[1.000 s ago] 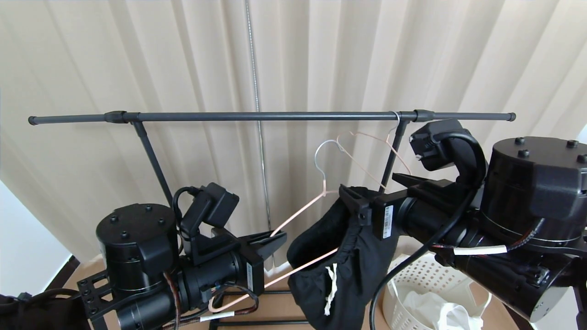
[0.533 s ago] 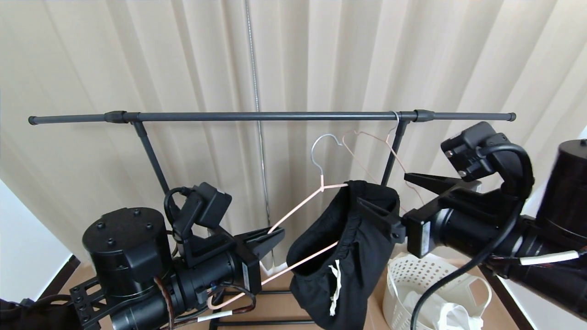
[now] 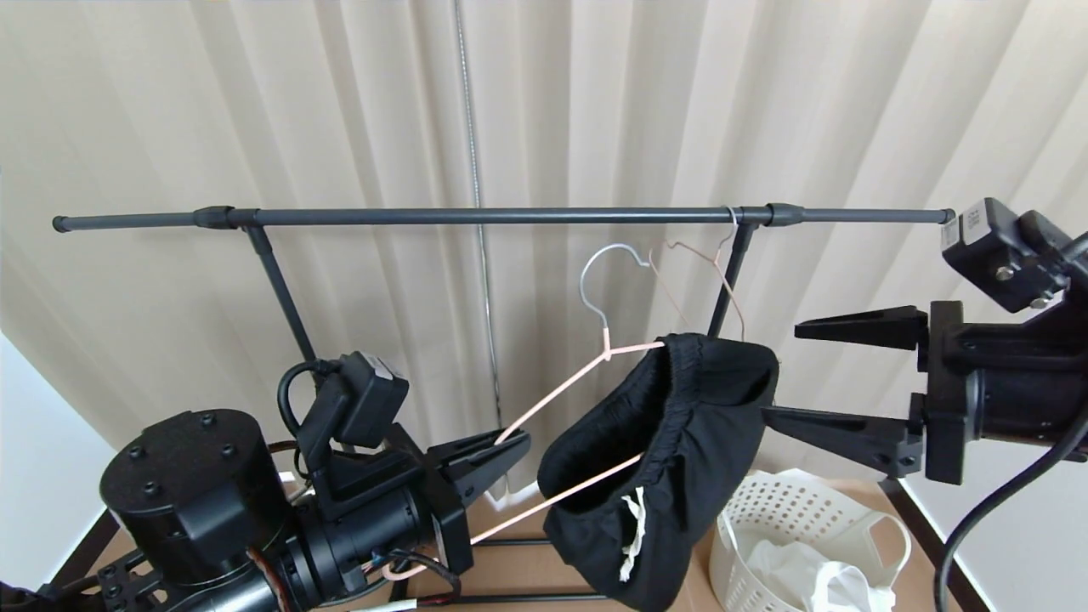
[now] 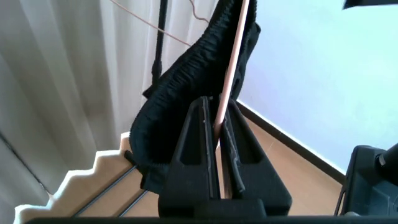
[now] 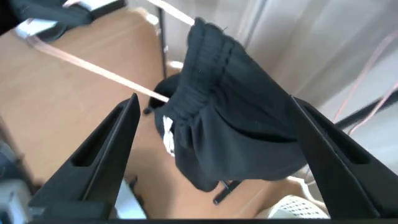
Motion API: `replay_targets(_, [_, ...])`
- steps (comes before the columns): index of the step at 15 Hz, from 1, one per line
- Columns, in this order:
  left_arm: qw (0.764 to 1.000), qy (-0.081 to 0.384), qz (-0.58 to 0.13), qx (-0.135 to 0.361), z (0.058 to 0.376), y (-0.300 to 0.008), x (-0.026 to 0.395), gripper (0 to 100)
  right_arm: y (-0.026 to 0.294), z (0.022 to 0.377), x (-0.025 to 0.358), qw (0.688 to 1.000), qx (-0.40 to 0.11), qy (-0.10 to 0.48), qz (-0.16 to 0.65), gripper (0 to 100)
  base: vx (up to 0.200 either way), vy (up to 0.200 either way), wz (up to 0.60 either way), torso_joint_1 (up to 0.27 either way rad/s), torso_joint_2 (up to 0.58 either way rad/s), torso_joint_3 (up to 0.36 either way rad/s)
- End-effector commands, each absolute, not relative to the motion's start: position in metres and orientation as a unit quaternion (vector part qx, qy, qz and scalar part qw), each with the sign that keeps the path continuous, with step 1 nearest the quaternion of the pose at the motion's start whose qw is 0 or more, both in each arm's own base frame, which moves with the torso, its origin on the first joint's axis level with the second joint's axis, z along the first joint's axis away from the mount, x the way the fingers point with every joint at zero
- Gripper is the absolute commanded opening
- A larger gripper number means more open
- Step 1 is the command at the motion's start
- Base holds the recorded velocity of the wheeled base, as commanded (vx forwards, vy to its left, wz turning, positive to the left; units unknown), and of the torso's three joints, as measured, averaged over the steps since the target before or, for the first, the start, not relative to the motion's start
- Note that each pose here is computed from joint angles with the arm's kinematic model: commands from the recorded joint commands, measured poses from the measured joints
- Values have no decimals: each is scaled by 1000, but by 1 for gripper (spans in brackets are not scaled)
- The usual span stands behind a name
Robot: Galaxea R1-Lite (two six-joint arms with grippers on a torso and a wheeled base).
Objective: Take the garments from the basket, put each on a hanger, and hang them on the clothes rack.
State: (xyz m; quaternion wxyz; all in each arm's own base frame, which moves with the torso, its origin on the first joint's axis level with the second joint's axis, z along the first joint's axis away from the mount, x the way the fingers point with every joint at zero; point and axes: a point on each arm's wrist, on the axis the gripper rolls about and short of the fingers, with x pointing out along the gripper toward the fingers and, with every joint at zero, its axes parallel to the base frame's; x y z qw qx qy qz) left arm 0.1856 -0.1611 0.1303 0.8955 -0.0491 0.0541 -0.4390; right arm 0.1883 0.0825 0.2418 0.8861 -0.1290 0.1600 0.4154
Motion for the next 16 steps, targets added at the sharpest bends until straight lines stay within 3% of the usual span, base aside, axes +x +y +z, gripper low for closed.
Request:
replay_targets(1, [890, 59, -450, -32, 125, -160, 184, 0, 68, 259, 220, 868, -163, 173, 437, 100, 0, 0, 0, 0, 0, 0])
replay_targets(4, [872, 58, -486, 1, 119, -151, 183, 0, 71, 265, 250, 805, -200, 216, 515, 100, 0, 0, 0, 0, 0, 0])
replay_targets(7, [869, 54, -492, 5, 119, -150, 182, 0, 74, 242, 277, 722, -244, 261, 592, 100, 0, 0, 0, 0, 0, 0])
replay_targets(16, [858, 47, -512, 4, 118, -151, 180, 0, 92, 220, 288, 689, -193, 279, 640, 100, 0, 0, 0, 0, 0, 0])
